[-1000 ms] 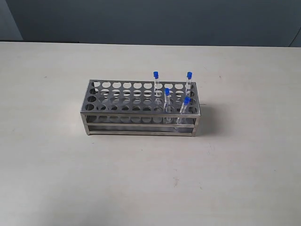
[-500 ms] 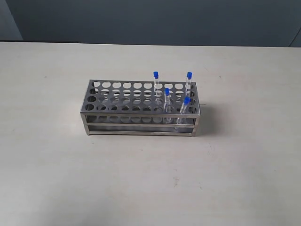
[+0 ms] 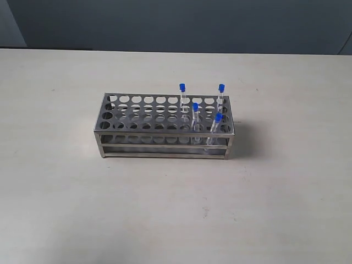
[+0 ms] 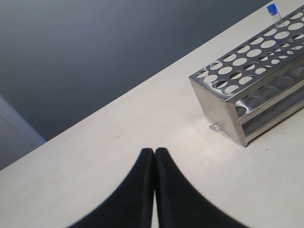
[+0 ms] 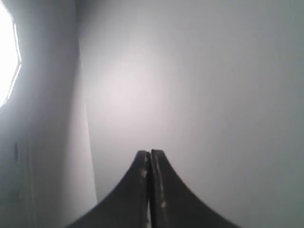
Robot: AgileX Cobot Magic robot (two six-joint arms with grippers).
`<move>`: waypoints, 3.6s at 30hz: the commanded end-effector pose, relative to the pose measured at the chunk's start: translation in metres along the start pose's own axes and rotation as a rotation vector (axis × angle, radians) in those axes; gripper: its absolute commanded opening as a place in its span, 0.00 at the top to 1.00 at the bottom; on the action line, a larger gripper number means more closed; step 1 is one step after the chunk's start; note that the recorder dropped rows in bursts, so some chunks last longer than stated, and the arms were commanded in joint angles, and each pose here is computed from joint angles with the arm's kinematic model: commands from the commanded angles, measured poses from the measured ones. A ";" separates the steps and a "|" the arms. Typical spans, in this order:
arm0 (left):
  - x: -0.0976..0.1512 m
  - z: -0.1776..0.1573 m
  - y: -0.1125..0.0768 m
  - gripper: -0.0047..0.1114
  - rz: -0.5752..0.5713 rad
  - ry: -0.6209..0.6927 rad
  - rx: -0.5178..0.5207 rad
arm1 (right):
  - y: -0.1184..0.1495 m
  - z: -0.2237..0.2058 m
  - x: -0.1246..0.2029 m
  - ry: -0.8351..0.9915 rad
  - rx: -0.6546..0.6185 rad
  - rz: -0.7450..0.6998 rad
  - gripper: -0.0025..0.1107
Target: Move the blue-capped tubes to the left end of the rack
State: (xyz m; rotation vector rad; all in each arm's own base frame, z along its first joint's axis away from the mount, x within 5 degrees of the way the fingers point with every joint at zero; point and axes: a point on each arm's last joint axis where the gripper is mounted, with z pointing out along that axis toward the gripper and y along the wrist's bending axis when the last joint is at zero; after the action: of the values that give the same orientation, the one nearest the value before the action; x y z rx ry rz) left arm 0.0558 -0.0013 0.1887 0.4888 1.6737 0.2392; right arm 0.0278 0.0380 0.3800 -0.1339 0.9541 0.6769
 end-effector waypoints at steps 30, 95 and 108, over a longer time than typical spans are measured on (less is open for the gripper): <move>-0.002 0.000 0.000 0.95 -0.007 -0.010 0.004 | -0.091 0.184 0.197 1.463 0.160 -0.238 0.98; -0.002 0.000 0.000 0.95 -0.008 -0.008 0.004 | -0.010 0.212 0.271 1.585 -0.217 -0.263 0.98; -0.002 0.000 0.000 0.95 -0.008 -0.010 0.004 | 0.023 0.249 0.260 1.419 -0.388 -0.280 0.98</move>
State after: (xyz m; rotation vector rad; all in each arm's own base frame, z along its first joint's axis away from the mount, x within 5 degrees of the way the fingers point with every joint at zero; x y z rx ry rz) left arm 0.0558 -0.0013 0.1887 0.4888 1.6737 0.2392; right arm 0.2895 0.2632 0.3301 -1.1125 2.1245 0.4054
